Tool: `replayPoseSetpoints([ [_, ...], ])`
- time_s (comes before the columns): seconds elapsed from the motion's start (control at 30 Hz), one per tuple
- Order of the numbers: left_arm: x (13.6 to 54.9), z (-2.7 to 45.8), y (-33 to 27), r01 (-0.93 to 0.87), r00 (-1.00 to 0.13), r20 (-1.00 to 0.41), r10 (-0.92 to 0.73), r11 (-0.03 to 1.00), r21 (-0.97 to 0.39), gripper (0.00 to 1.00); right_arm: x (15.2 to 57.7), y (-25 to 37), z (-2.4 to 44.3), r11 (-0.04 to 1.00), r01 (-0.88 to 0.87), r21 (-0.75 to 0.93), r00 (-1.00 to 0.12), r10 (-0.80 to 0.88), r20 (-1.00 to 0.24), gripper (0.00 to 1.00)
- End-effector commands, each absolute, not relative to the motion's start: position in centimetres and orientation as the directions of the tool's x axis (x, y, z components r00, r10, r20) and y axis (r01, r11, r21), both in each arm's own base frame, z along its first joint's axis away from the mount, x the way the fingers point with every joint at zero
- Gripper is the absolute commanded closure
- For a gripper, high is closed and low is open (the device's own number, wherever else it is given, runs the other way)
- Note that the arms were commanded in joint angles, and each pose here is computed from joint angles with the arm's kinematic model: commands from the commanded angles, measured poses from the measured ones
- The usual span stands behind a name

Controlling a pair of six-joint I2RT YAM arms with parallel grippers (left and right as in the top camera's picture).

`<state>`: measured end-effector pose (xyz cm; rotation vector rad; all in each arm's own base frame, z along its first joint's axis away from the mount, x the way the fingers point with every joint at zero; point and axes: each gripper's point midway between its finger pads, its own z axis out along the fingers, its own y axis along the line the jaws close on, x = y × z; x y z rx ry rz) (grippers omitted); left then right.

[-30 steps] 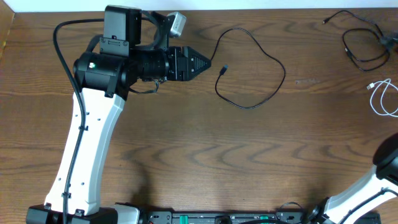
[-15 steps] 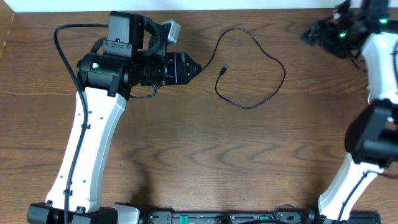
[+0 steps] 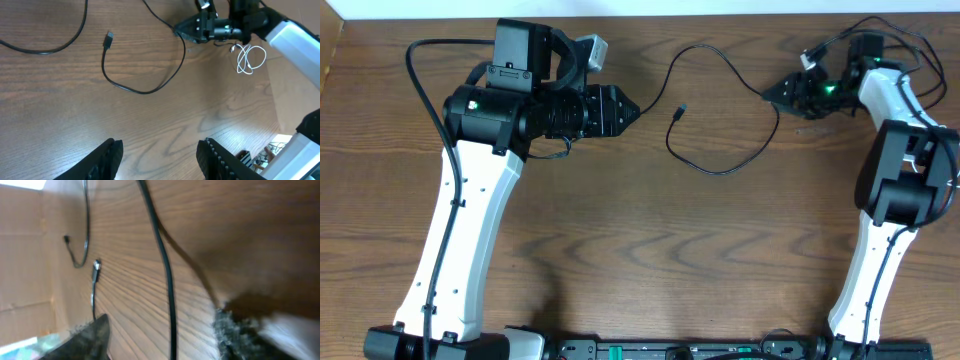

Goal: Untangle cables

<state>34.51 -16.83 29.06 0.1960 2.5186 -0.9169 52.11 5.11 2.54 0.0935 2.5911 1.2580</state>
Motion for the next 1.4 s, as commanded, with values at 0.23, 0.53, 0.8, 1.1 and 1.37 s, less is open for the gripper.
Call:
replayPoseSetpoints([
  [0.23,34.6,28.3,-16.6,0.287,-0.889,-0.459,-0.001,0.780,-0.557,0.47,51.4,10.5,3.3,0.481,-0.070,0.874,-0.982,0.121,-0.145,0.99],
  [0.53,34.5,28.3,-16.6,0.284,-0.891,-0.454,0.000,0.780,-0.558,0.47,52.0,10.1,12.3,0.526,-0.215,0.823,-0.939,0.121,-0.322,0.99],
  [0.8,34.5,28.3,-16.6,0.284,-0.891,-0.454,0.000,0.780,-0.558,0.47,52.2,2.8,27.1,0.916,-0.192,0.352,-0.697,0.125,-0.706,0.99],
  [1.1,34.5,28.3,-16.6,0.284,-0.891,-0.454,0.000,0.780,-0.558,0.47,46.7,-9.6,39.3,0.914,0.400,0.070,-0.380,0.235,-0.895,0.99],
  [1.37,34.5,28.3,-16.6,0.284,-0.891,-0.454,0.000,0.780,-0.558,0.47,45.5,-16.5,37.2,0.803,0.572,0.165,-0.322,0.405,-0.856,0.99],
])
